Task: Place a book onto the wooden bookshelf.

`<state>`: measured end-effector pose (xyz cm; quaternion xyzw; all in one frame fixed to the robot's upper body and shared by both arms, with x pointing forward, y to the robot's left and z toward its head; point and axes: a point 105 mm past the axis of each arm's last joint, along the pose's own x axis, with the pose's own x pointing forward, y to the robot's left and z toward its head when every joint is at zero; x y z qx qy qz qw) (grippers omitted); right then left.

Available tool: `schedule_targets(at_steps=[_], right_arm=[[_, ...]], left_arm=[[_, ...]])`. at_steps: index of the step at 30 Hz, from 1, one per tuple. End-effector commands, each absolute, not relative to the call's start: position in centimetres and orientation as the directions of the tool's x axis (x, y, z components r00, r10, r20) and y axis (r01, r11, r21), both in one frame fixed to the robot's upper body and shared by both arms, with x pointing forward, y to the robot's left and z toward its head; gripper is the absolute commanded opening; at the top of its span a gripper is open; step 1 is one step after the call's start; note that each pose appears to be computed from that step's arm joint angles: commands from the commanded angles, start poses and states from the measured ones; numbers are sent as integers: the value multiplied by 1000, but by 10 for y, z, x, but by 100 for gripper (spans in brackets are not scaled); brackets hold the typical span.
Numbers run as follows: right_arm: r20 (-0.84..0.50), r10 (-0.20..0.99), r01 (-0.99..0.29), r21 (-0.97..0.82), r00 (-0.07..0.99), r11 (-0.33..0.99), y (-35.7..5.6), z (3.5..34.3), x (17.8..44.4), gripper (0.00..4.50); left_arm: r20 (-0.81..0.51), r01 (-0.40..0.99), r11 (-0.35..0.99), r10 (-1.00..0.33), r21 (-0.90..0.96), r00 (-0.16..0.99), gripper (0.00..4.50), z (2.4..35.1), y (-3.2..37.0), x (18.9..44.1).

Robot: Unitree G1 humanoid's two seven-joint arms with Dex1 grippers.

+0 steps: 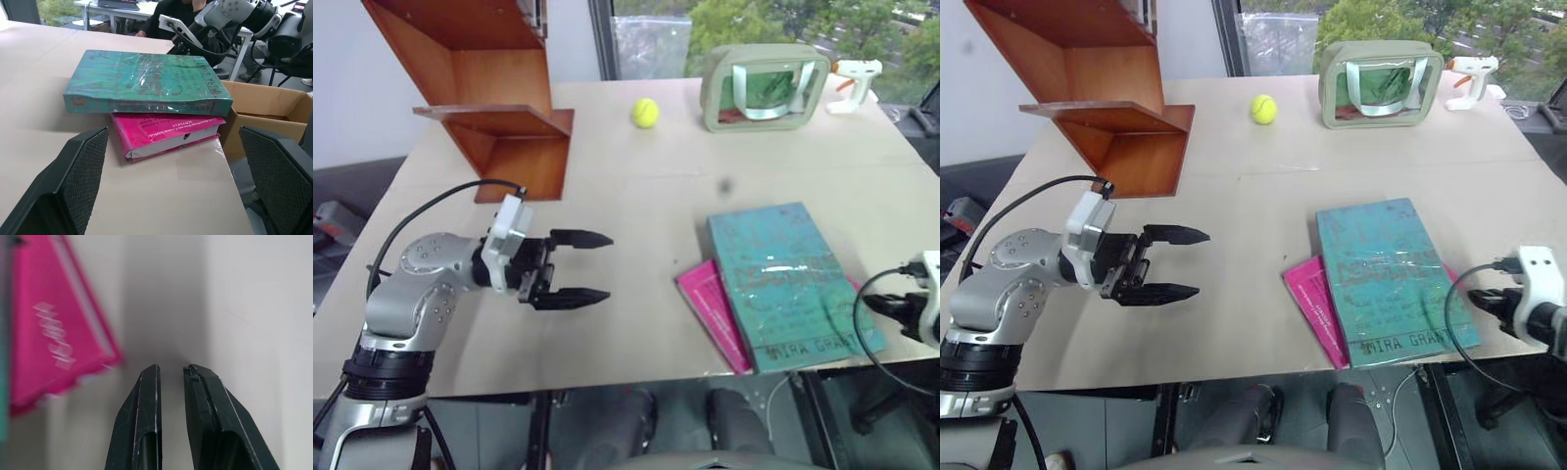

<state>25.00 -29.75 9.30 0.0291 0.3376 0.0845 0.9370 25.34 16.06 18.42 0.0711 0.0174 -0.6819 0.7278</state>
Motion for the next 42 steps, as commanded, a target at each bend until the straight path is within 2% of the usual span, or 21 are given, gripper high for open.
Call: schedule_targets(at_steps=[1,8,11,16,19,21,25,28,35,42], right_arm=[[-627,303,-217,213,718,953,-259,79,252,78],[-565,428,-292,318,705,902,-198,74,261,78],[-551,432,-303,313,714,900,-186,78,265,78],[-566,251,-209,139,785,968,-236,94,265,78],[-559,196,-206,45,806,977,-258,111,258,78],[-527,199,-222,20,826,975,-263,125,256,78],[-432,305,-326,28,848,945,-241,151,259,78],[-393,358,-376,33,847,926,-223,156,265,78],[-399,446,-467,50,801,883,-188,144,278,78],[-381,536,-548,86,754,832,-162,140,275,78]], left_arm=[[-121,991,62,-990,116,76,450,192,160,253],[-123,988,105,-985,113,119,450,194,160,250],[-131,986,122,-982,109,136,450,194,161,249],[-128,980,166,-975,106,179,450,193,163,255],[-124,978,181,-973,103,193,450,192,163,258],[-123,977,187,-972,101,199,450,190,164,260],[-122,975,202,-970,93,212,450,187,166,264],[-127,973,214,-966,88,225,450,184,170,267],[-123,967,245,-960,67,252,450,182,176,269],[-138,965,260,-955,44,264,450,178,182,262]])
